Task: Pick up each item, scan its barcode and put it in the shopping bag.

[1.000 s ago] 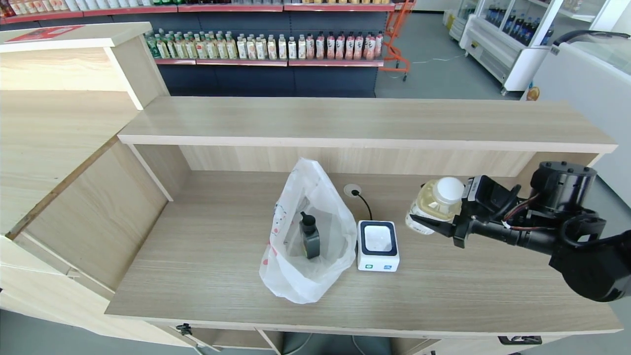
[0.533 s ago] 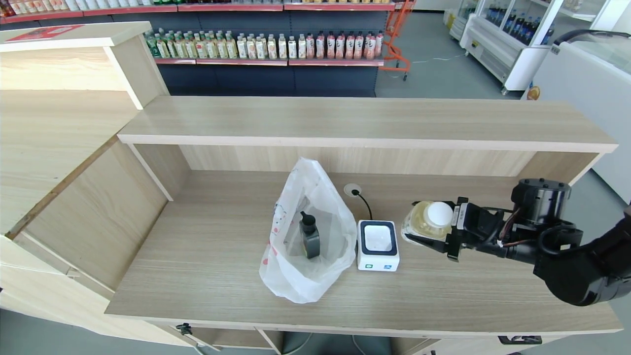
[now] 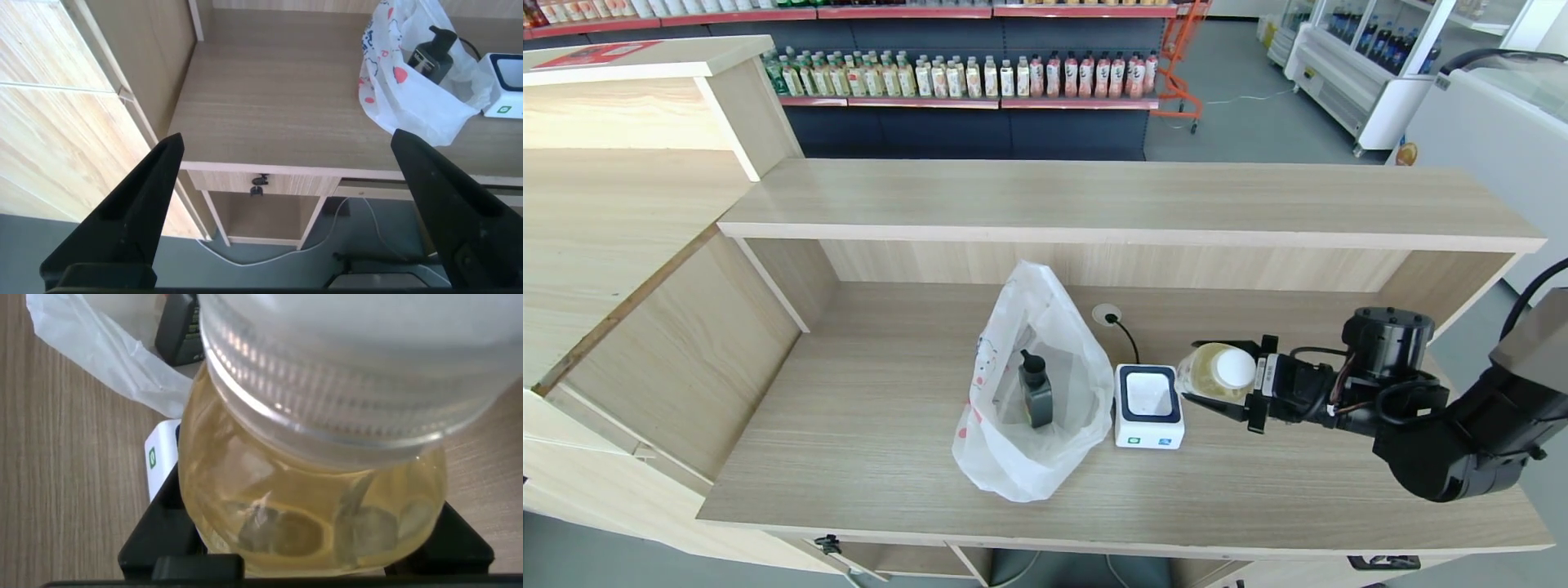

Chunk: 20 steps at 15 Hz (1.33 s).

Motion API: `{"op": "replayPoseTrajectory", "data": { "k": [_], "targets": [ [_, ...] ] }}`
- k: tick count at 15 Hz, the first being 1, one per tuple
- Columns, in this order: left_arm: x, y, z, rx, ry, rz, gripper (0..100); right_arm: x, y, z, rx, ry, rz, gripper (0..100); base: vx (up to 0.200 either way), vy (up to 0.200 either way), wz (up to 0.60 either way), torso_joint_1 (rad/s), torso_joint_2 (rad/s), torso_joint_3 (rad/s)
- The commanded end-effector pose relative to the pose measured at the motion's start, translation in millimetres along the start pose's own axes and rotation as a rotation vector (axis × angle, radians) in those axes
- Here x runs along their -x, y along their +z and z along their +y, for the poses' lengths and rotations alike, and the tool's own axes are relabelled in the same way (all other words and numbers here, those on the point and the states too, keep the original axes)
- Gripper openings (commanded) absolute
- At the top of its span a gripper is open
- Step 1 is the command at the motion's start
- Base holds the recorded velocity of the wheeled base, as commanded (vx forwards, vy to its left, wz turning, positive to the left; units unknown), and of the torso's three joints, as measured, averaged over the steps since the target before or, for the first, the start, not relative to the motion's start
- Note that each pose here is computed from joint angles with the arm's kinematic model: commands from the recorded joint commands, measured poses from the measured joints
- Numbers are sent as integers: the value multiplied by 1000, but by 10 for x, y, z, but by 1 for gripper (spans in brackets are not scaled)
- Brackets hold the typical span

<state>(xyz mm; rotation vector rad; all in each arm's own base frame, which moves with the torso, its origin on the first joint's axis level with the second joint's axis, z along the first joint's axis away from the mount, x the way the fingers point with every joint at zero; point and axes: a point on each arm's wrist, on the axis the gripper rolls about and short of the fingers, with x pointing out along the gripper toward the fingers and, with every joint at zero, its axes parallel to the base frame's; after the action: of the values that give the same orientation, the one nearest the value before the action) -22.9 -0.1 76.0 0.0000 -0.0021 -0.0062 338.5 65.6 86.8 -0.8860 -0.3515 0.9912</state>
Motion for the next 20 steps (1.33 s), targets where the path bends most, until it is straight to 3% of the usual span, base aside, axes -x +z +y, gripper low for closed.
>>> {"op": "replayPoseTrajectory", "data": {
  "k": [1, 20],
  "targets": [
    [0, 0, 0, 0, 0, -1, 100, -83, -66, 32, 5, 14, -10, 0, 0, 0, 0, 0, 0, 0],
    [0, 0, 0, 0, 0, -1, 100, -592, -325, 2, 58, 22, -78, 0, 0, 0, 0, 0, 0, 0]
  ]
}}
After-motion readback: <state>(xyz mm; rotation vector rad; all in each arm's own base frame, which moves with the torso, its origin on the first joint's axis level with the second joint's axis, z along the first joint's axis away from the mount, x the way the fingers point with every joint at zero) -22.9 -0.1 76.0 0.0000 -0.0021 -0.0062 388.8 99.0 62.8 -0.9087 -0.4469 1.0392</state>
